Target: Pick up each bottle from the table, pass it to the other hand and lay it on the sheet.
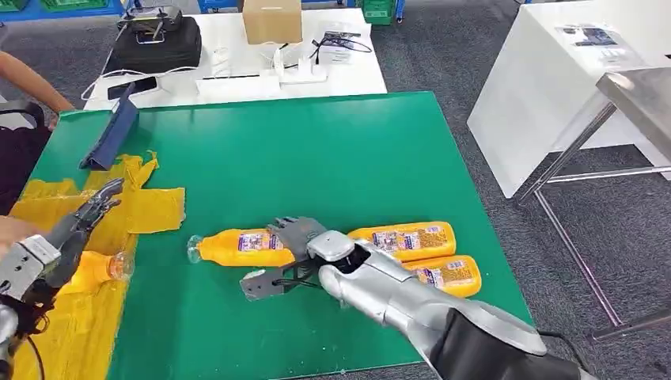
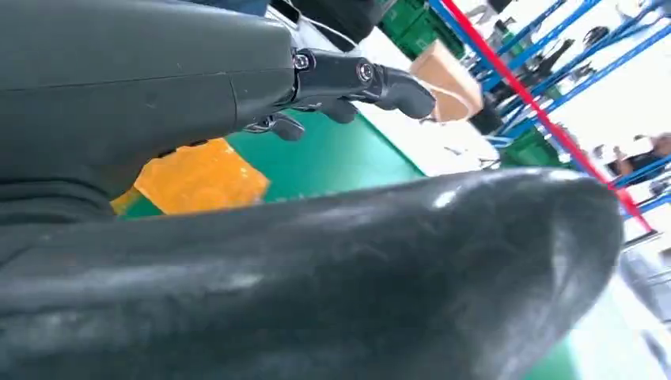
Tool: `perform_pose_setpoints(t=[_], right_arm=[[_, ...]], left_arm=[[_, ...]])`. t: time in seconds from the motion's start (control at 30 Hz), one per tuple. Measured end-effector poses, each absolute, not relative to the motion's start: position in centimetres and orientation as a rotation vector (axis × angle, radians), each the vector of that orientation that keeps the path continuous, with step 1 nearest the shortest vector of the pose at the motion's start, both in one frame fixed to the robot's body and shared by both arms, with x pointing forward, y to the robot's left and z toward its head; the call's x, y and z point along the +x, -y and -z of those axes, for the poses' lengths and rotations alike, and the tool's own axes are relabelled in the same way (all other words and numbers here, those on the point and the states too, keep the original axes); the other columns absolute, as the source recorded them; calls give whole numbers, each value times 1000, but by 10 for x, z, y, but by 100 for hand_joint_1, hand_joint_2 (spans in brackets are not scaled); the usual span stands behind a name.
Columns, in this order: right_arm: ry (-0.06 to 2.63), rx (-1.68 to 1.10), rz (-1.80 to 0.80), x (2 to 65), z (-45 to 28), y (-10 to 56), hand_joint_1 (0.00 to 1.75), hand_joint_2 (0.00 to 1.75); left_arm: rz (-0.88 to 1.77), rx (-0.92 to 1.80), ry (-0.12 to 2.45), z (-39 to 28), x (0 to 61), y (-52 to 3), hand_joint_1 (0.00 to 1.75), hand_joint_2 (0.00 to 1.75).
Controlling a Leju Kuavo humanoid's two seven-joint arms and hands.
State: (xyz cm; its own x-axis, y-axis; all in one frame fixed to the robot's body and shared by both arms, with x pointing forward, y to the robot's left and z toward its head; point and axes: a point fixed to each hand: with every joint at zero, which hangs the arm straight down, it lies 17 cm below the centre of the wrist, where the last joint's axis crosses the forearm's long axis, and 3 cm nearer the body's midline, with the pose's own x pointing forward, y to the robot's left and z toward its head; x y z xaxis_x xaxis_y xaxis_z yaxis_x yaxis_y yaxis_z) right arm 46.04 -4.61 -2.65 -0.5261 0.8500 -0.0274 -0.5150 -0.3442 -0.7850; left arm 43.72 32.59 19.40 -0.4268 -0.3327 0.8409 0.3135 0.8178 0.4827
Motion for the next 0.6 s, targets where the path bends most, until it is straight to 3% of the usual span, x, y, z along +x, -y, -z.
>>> perform_pose_setpoints(t=[0.53,0.57,0.6], right_arm=[[765,-724,-2098,460,49,85,0,175],[757,-728,-2107,460,50,87,148,175],[743,-736,-2117,460,51,89,175,175]], left_arm=[[622,20,1939,-209,423,-332,0,0],[619,15,1941,-209,423,-331,0,0],[617,10,1942,-210,422,-331,0,0]])
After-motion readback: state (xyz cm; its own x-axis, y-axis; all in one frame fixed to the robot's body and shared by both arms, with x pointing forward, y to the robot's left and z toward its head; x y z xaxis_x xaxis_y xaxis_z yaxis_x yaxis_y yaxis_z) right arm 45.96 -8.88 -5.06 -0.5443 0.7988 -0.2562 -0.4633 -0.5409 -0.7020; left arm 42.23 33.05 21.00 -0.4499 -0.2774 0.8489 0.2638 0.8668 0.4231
